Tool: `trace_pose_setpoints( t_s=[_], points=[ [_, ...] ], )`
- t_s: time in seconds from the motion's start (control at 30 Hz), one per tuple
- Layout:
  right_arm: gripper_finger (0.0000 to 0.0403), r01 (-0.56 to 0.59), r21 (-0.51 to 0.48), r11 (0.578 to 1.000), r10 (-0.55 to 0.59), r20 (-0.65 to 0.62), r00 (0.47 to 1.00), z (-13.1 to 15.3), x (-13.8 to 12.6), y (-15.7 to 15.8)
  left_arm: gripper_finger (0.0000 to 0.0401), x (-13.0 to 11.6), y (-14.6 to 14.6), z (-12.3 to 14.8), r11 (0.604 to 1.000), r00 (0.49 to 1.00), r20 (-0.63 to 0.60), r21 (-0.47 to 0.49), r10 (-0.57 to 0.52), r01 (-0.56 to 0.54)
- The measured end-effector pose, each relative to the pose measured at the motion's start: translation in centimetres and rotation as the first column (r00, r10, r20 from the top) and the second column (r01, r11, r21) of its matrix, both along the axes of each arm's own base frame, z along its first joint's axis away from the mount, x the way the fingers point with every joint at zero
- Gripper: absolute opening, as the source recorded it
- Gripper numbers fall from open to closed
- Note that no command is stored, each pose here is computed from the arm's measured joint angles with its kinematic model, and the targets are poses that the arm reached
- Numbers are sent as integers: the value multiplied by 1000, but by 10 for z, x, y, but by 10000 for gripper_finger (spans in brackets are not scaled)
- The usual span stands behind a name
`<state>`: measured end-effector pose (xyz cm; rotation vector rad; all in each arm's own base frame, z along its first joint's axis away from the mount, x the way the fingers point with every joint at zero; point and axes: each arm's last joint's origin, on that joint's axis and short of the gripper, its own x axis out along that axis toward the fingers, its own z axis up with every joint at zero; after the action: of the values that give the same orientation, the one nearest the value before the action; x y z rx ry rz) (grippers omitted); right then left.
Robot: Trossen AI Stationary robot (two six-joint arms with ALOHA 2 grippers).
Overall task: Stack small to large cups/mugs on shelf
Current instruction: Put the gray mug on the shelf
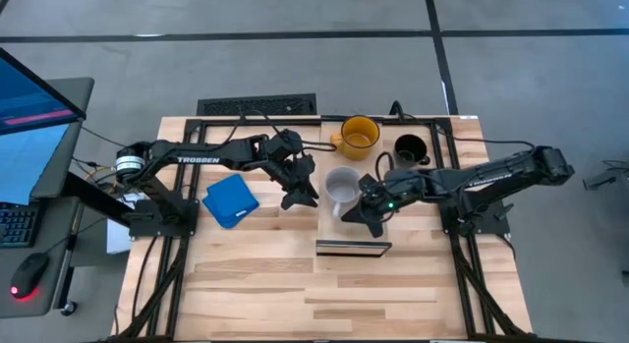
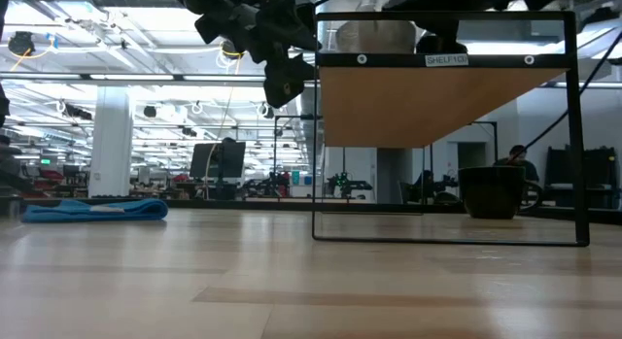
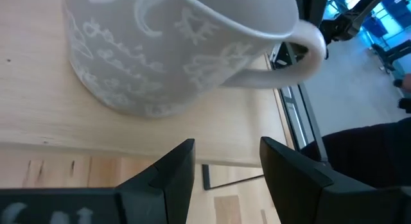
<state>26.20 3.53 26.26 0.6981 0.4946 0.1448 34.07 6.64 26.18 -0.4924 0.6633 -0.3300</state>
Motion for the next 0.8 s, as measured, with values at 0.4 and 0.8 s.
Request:
trace_pose_setpoints(
  t_s=[0.4, 0.8],
  points=[
    [33, 103, -90, 991, -106, -34, 994, 25, -30, 4, 167, 3, 10, 4, 995, 995, 60, 59, 74, -78],
    [33, 142, -109, 984, -145, -20, 989, 33, -44, 6, 167, 11, 17, 19, 987, 966, 228, 82, 118, -140]
  ],
)
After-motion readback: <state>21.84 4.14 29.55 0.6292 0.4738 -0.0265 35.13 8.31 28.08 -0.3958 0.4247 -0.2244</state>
